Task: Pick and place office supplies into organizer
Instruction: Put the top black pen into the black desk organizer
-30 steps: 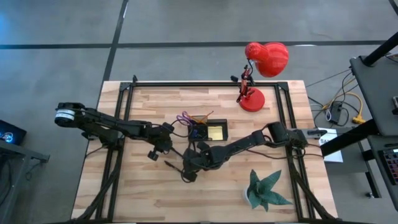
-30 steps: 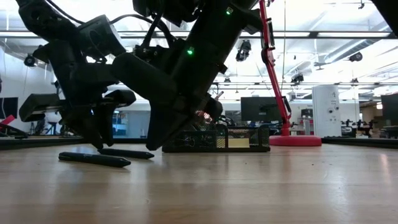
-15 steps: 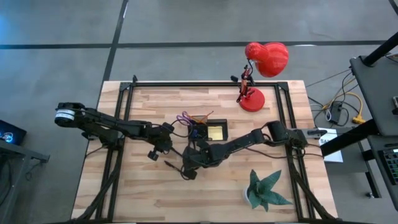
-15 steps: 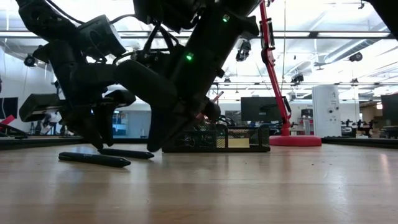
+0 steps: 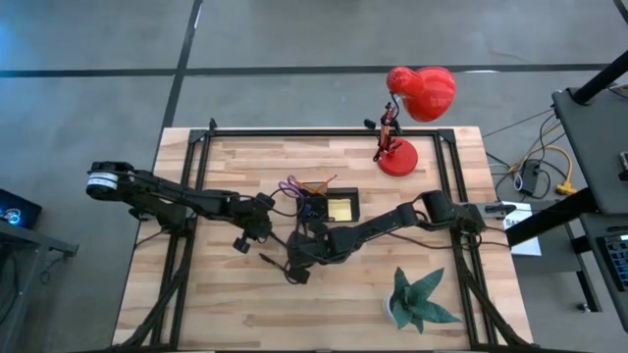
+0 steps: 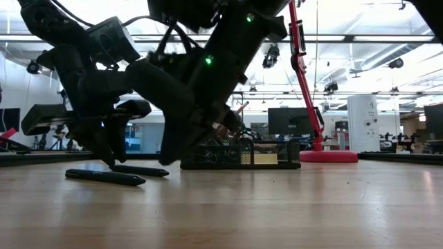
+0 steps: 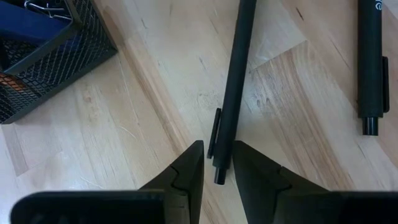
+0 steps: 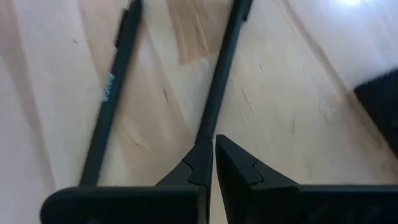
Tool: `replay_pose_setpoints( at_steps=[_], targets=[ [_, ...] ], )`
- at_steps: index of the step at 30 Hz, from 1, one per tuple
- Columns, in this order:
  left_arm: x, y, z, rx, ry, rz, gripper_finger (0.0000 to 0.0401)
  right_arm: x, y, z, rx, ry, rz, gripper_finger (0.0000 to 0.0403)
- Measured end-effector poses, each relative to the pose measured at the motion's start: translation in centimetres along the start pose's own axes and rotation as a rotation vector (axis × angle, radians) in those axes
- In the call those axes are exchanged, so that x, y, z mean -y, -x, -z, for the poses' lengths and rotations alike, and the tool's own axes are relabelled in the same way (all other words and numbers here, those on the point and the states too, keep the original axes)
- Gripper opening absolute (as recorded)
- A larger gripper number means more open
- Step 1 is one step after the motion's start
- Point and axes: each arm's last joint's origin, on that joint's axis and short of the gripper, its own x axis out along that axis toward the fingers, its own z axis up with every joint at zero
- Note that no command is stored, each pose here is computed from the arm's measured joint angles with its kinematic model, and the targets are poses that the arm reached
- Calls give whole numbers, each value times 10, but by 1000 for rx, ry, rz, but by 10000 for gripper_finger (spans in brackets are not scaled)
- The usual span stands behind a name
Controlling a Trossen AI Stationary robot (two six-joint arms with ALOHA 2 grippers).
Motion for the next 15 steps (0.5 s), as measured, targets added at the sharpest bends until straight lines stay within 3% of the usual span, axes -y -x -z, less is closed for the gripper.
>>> replay_pose_setpoints(
  at_steps=[15],
  targets=[
    [0, 0, 0, -1, 0, 0, 71, -2, -6, 3, -25, 17, -29, 13]
  ],
)
